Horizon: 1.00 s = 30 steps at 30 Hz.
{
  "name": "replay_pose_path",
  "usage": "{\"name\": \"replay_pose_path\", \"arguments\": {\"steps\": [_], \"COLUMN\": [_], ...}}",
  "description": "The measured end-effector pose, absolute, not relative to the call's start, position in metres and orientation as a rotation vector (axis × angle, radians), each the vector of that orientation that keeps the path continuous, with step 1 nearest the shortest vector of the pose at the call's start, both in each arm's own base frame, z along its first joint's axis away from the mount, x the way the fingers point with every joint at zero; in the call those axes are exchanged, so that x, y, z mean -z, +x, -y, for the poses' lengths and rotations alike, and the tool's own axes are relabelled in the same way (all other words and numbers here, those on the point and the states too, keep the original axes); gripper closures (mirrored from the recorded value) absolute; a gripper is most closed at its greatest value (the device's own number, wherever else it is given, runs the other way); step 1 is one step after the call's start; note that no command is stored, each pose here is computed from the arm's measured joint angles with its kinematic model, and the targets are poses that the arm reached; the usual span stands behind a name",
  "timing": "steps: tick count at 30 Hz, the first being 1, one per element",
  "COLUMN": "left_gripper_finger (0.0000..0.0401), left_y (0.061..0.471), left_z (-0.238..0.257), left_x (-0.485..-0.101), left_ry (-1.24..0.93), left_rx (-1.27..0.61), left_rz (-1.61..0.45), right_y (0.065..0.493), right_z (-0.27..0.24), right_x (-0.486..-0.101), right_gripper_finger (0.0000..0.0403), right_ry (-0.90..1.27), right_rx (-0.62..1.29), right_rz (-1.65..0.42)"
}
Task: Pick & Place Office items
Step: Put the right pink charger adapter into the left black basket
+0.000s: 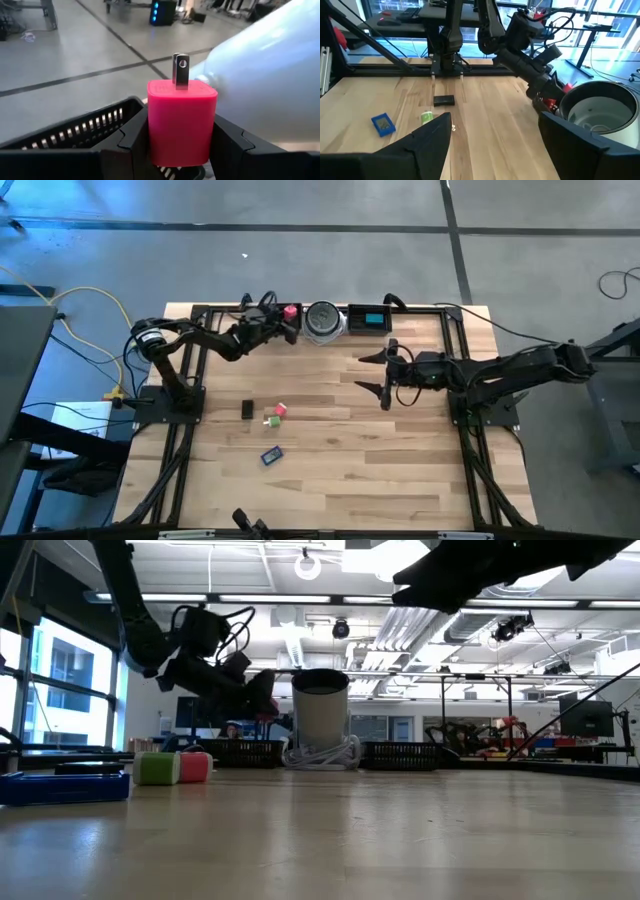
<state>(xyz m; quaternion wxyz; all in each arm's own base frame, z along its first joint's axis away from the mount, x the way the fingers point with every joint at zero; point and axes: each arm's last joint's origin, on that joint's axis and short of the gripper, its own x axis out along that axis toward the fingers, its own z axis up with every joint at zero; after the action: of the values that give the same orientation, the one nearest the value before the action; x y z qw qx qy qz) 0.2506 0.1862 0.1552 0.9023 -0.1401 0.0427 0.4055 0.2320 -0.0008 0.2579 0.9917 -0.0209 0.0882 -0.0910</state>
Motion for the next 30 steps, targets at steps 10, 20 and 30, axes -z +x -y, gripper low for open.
{"name": "replay_pose_path", "arguments": {"steps": [10,20,30], "left_gripper_finger": [0.0254,0.0254,0.0254], "left_y": [0.2465,0.2453,0.2451], "left_z": [-0.1898,-0.1909,-0.1945], "left_x": [-0.1501,-0.1473,-0.1464], "left_ry": [-0.321,-0.368,-0.419], "left_rx": [-0.883,-0.896,-0.891], "left_rz": [-0.131,-0.150,-0.171], "right_y": [0.2319,0.2320,0.2321], "right_z": [-0.0004,-0.0005,-0.0008], "right_x": [-0.2577,-0.2578,-0.2580], "right_gripper_finger": [0.0117,0.0117,0.0117], "right_ry": [-0.042,-0.042,-0.038], "right_rx": [0.174,0.173,0.164], "right_rz": [-0.179,-0.178,-0.177]}}
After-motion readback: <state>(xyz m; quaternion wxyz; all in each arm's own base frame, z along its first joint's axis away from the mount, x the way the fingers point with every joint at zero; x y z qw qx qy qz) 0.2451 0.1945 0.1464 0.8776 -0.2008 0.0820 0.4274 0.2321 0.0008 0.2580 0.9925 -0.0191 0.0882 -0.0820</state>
